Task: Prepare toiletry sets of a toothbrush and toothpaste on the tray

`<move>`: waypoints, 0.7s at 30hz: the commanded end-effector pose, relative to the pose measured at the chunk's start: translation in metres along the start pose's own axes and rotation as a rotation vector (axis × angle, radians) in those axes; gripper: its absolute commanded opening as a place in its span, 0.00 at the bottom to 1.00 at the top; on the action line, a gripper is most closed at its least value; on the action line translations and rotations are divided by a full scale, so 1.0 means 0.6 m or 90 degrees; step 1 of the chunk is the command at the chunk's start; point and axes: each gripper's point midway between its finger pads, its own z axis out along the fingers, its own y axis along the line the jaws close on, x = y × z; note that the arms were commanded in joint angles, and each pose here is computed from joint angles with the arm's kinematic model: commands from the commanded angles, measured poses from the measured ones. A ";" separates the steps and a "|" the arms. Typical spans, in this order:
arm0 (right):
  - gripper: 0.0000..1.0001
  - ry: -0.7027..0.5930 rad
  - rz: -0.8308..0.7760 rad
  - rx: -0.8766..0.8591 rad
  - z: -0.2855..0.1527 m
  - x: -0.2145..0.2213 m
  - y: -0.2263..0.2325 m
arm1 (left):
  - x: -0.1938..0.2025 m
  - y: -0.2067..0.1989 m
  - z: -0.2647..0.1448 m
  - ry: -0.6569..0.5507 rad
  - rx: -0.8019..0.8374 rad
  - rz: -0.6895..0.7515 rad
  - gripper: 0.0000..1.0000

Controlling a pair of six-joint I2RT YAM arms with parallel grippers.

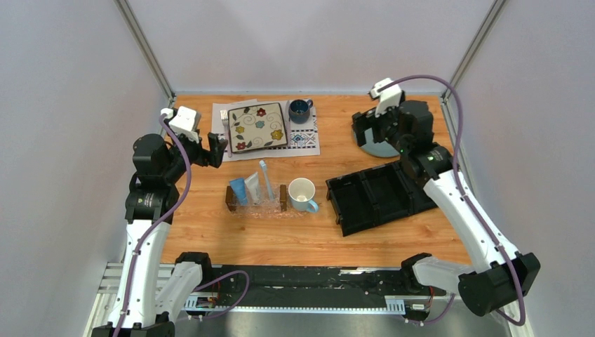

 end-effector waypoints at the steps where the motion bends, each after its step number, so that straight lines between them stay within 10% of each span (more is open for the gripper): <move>1: 1.00 0.001 0.043 0.151 -0.059 -0.027 -0.102 | -0.034 0.034 -0.008 -0.025 -0.066 0.029 0.92; 21: 1.00 -0.074 0.040 0.360 -0.170 -0.028 -0.179 | 0.001 0.093 -0.002 -0.033 -0.172 0.032 0.92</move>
